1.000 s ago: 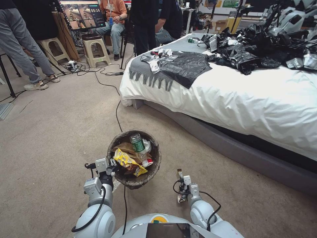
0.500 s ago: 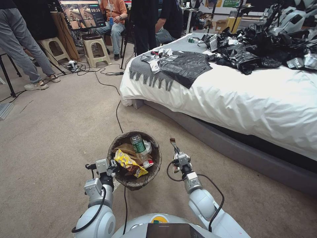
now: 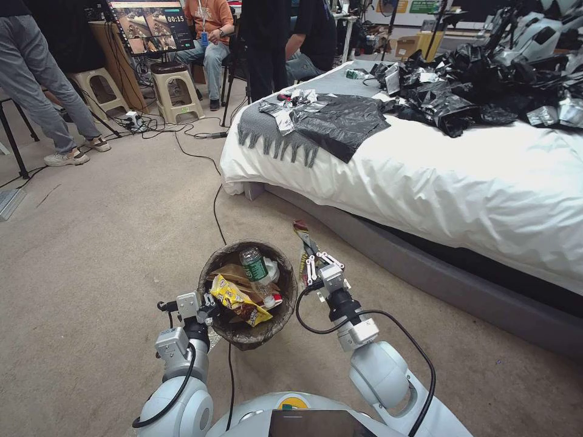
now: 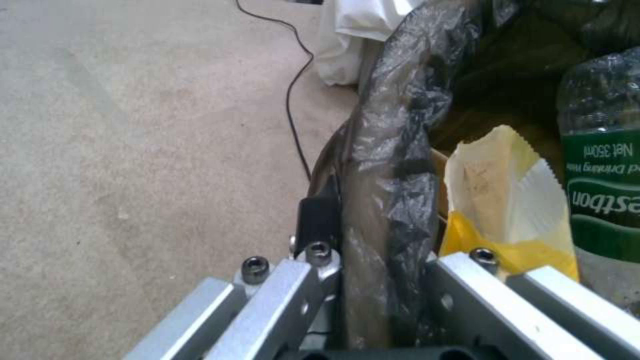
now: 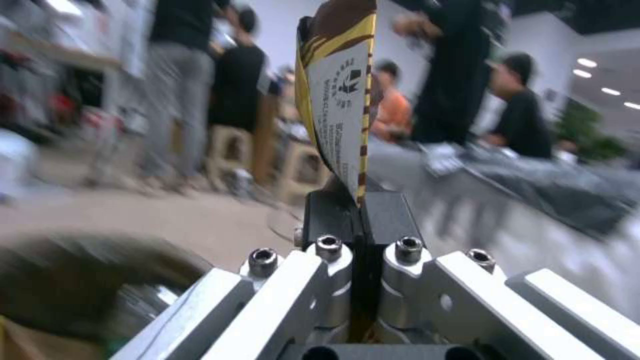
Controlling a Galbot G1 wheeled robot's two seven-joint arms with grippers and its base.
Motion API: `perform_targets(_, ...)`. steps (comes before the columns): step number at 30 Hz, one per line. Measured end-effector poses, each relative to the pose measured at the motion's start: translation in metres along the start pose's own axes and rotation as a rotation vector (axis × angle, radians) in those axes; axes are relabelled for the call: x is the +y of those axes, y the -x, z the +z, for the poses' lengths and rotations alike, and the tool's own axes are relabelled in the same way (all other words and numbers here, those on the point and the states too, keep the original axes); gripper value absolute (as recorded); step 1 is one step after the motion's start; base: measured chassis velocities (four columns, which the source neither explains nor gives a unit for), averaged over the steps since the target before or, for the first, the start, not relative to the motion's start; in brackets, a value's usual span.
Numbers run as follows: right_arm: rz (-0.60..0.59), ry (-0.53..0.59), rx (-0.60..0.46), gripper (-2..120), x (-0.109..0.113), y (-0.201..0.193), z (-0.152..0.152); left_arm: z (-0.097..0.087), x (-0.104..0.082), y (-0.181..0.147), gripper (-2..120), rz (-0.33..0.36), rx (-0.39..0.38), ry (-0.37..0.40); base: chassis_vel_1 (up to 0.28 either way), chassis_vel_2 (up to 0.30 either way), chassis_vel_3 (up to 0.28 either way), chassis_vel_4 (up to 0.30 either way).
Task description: Pick up the trash bin, then pick up the garbage from the floor and place it into the trash bin.
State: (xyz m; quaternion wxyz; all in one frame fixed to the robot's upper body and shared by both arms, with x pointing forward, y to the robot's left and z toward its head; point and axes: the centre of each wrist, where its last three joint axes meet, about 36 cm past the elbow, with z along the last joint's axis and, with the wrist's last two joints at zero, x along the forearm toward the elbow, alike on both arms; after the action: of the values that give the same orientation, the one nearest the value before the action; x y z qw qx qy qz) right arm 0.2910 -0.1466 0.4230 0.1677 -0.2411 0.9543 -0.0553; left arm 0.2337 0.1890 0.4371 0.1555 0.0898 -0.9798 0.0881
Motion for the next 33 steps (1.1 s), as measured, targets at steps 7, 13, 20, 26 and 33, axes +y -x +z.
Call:
perform_targets(7, -0.133, 0.094, -0.058, 0, 0.006, 0.0, -0.008, 0.001, 0.0, -0.001, 0, 0.0, 0.003, 0.003, 0.0, 0.0, 0.0, 0.0)
perform_targets(13, -0.18, 0.133, -0.042, 0, 0.016, 0.001, -0.002, 0.002, -0.003, -0.002, 0, 0.006, 0.006, 0.006, 0.0, 0.0, 0.0, 0.0)
perform_targets(20, -0.193, 0.152, 0.001, 0, 0.025, 0.002, 0.016, 0.001, -0.005, -0.004, 0, 0.013, 0.025, 0.004, 0.0, 0.0, 0.0, 0.0)
perform_targets(26, -0.207, 0.149, 0.027, 0, 0.033, 0.004, 0.036, -0.001, -0.007, -0.007, 0, 0.021, 0.046, -0.003, 0.0, 0.0, 0.0, 0.0)
perform_targets(33, -0.214, 0.145, 0.042, 0, 0.037, 0.008, 0.052, -0.007, -0.008, -0.012, 0, 0.034, 0.07, -0.014, 0.0, 0.0, 0.0, 0.0)
